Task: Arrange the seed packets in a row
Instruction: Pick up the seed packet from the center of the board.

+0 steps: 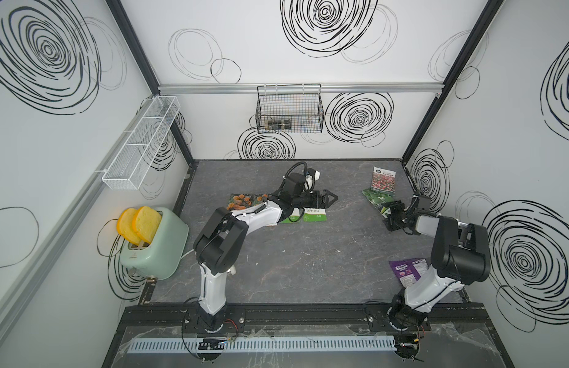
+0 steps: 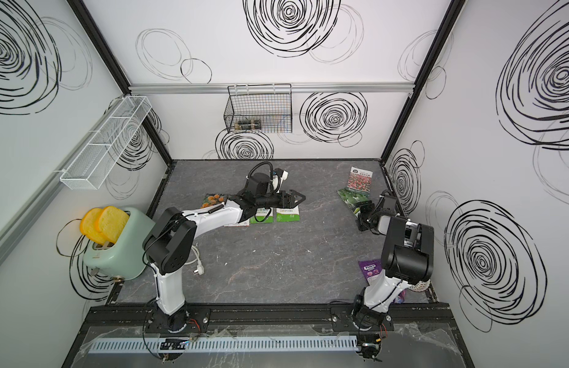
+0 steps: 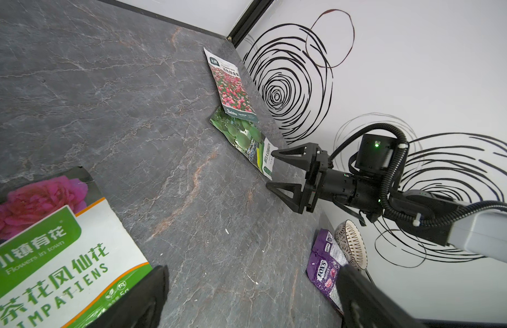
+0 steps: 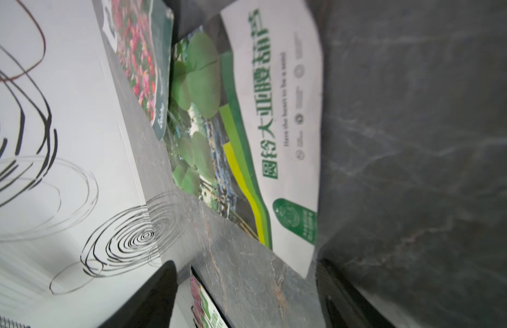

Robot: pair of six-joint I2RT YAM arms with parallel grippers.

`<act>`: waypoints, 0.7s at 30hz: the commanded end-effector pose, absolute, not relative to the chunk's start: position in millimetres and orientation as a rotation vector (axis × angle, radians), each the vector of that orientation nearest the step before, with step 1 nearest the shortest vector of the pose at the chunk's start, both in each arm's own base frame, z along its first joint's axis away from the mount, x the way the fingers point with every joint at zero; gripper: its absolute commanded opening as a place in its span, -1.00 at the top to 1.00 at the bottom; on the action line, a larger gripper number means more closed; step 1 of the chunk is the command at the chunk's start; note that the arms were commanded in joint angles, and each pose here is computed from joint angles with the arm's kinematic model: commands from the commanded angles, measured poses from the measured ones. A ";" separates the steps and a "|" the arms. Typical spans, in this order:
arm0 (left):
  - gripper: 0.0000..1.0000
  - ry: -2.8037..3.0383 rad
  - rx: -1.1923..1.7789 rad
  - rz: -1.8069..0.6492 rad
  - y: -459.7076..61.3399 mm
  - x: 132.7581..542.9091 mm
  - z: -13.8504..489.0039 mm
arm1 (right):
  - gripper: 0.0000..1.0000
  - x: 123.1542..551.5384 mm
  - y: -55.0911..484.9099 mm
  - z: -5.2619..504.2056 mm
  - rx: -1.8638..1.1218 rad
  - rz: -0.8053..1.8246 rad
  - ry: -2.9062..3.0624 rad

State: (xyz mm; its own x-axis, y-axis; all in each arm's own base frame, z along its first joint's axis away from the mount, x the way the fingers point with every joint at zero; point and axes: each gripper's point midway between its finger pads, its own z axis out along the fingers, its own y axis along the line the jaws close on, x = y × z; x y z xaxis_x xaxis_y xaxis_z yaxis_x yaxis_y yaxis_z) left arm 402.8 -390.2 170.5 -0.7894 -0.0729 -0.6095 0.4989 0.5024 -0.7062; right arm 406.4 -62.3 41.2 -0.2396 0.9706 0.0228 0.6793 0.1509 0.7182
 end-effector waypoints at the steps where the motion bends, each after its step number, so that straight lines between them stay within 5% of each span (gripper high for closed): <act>1: -0.94 2.145 0.376 -1.294 -395.4 406.9 172.9 | -0.35 406.8 -72.9 28.6 1.683 0.760 1.935; 7: -0.97 2.149 0.397 -1.296 -398.0 407.4 172.1 | -0.01 415.2 -75.7 14.9 1.696 0.722 1.941; 18: -1.00 2.147 0.413 -1.300 -398.2 405.3 172.7 | 0.94 430.9 -84.5 8.7 1.627 0.615 1.990; 21: -1.00 2.146 0.416 -1.293 -397.2 404.7 174.1 | 1.00 433.7 -84.7 11.9 1.598 0.608 2.003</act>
